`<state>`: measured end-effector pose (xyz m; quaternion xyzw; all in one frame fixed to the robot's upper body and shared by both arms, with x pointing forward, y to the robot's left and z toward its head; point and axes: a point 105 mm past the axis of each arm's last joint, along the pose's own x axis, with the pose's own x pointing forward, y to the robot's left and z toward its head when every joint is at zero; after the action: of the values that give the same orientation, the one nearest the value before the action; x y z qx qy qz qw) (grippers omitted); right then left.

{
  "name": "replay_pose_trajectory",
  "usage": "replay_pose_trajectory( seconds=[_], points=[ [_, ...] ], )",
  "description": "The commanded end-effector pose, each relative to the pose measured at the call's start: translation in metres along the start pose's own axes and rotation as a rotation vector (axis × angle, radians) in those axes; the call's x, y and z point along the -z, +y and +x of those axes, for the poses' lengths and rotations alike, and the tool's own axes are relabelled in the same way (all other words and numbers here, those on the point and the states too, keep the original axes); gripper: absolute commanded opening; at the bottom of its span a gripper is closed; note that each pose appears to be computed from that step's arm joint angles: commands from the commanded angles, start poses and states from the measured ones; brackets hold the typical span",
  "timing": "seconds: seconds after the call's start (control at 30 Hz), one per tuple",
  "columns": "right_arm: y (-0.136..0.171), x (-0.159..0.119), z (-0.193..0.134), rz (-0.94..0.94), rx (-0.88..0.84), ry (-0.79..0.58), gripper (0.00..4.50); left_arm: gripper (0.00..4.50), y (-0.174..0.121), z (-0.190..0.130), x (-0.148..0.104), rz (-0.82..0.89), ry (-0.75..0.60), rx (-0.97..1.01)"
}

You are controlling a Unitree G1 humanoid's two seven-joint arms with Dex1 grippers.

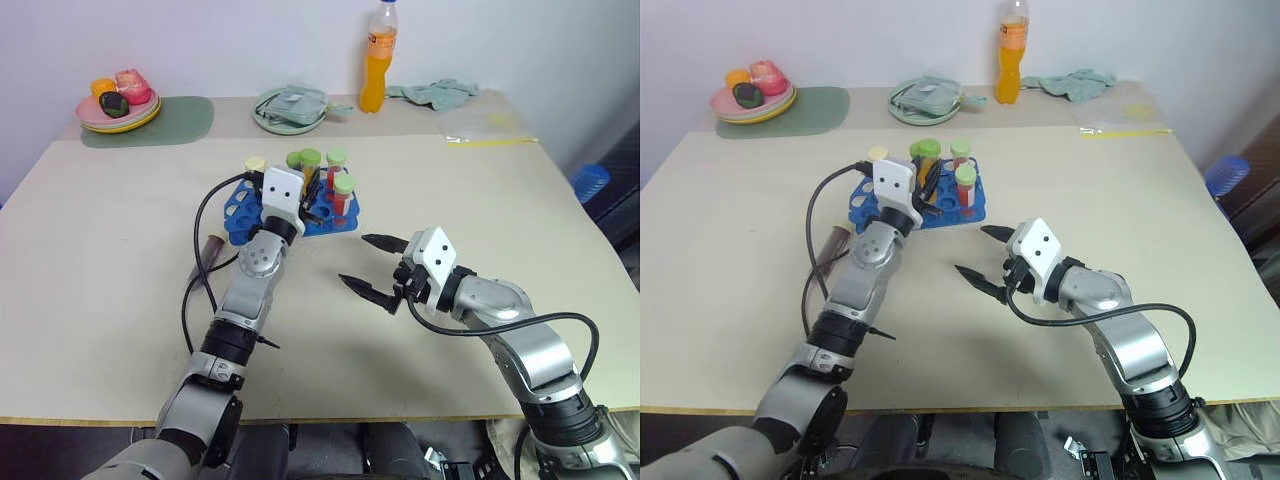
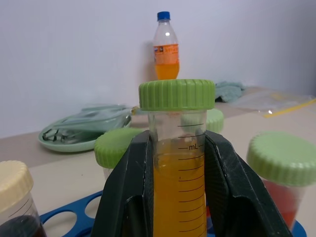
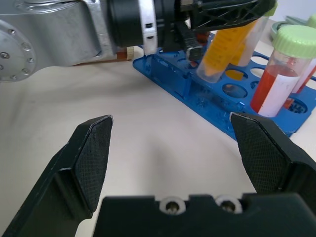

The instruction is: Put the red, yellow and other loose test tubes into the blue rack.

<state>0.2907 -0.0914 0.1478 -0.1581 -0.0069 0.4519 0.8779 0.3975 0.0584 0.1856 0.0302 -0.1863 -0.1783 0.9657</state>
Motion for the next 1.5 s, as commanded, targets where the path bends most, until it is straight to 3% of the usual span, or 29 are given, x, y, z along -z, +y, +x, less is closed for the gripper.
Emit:
replay_pose_trajectory(
  seconds=[0.03, 0.37, 0.6, 0.8, 0.9, 1.0, 1.2, 1.33, 1.4, 1.5],
  points=[
    [0.001, -0.014, -0.002, -0.043, 0.006, -0.043, 4.23, 0.79, -0.003, 0.005, -0.009, 0.006, -0.038, 0.011],
    [0.002, -0.016, -0.001, -0.047, 0.0, -0.048, 4.23, 0.79, -0.005, 0.001, -0.007, 0.027, -0.08, 0.022],
    [0.0, -0.019, -0.001, -0.053, 0.008, -0.057, 4.23, 4.29, 0.013, -0.01, -0.017, -0.044, -0.119, -0.027],
    [0.001, -0.02, 0.0, -0.054, 0.004, -0.06, 4.23, 4.29, 0.036, -0.027, -0.045, -0.045, -0.176, -0.067],
    [0.001, -0.021, 0.0, -0.058, 0.004, -0.061, 4.23, 4.29, 0.066, -0.034, -0.073, -0.054, -0.202, -0.137],
    [0.0, -0.02, -0.002, -0.06, 0.003, -0.058, 4.23, 4.41, 0.1, -0.044, -0.088, -0.071, -0.143, -0.202],
    [0.002, -0.018, 0.001, -0.06, -0.019, -0.055, 4.23, 4.41, 0.128, -0.061, -0.048, -0.015, 0.348, -0.224],
    [0.003, -0.019, 0.005, -0.052, -0.038, -0.065, 4.23, 4.41, 0.144, -0.102, -0.018, 0.047, 0.93, -0.205],
    [0.004, -0.019, 0.006, -0.053, -0.045, -0.066, 4.23, 4.41, 0.144, -0.112, -0.016, 0.059, 1.081, -0.169],
    [0.004, -0.019, 0.007, -0.054, -0.047, -0.068, 4.23, 4.41, 0.146, -0.112, -0.012, 0.032, 1.158, -0.139]
  ],
)
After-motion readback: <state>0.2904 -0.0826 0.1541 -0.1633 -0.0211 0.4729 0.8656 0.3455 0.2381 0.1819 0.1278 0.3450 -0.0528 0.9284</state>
